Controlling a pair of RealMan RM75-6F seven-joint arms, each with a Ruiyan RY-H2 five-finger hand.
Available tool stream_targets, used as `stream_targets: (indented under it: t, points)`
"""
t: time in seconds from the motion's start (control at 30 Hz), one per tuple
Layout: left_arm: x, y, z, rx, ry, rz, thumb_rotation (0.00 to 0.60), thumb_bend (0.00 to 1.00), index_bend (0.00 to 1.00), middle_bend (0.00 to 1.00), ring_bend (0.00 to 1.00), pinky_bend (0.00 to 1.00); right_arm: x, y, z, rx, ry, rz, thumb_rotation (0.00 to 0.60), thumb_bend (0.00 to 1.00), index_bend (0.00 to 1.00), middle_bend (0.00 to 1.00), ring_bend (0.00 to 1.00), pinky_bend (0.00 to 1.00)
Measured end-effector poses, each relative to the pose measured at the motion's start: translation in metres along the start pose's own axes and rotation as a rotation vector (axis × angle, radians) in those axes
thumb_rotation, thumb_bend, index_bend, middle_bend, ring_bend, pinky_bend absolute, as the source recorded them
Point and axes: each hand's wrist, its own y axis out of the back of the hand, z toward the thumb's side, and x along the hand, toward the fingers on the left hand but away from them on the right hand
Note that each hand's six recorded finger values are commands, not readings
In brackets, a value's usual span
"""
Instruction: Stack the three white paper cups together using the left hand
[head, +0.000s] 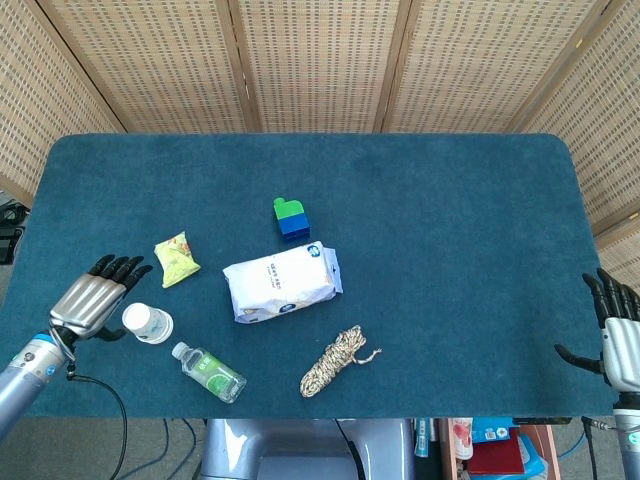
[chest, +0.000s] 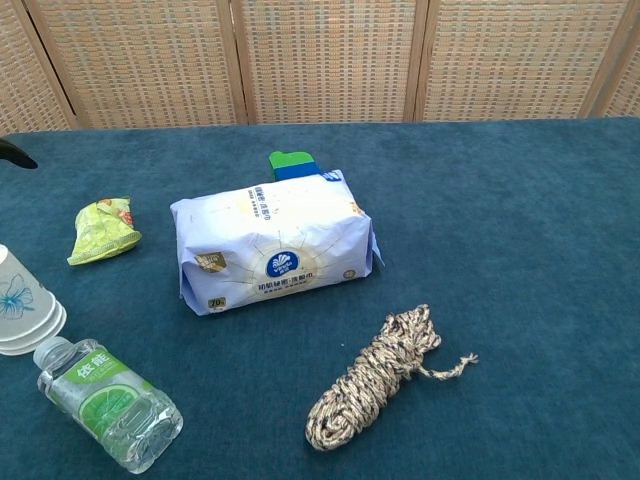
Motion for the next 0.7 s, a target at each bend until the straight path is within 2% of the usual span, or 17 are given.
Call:
stream_targets:
  t: [0.1,0.2,0.3,0.4,0.53,0.7]
  points:
    - [0.000,0.000,0.000,-0.040,0.003,0.021,0.600,0.22,0.02,0.00,0.00,0.00,0.000,0.000,0.001,0.000,0.003,0.001,0.600,0.00,0.00,0.00,0.00,0.00]
    - [-0.002,0.002,-0.002,-0.079,0.014,0.073,0.600,0.22,0.00,0.00,0.00,0.00,0.000,0.000,0.002,0.002,0.008,0.002,0.600,0.00,0.00,0.00,0.00,0.00]
    - [-0.008,0.002,-0.007,-0.111,0.042,0.159,0.600,0.22,0.00,0.00,0.00,0.00,0.000,0.000,0.002,0.008,0.010,0.006,0.600,0.00,0.00,0.00,0.00,0.00]
    - [-0.017,-0.002,-0.012,-0.148,0.088,0.279,0.600,0.22,0.00,0.00,0.00,0.00,0.000,-0.001,0.004,0.029,0.020,0.009,0.600,0.00,0.00,0.00,0.00,0.00]
    - [-0.037,-0.022,-0.017,-0.186,0.170,0.452,0.600,0.22,0.00,0.00,0.00,0.00,0.000,-0.003,0.007,0.038,0.031,0.009,0.600,0.00,0.00,0.00,0.00,0.00]
    - [-0.059,-0.057,-0.016,-0.177,0.238,0.517,0.600,0.22,0.00,0.00,0.00,0.00,0.001,-0.005,0.007,0.048,0.035,0.012,0.600,0.00,0.00,0.00,0.00,0.00]
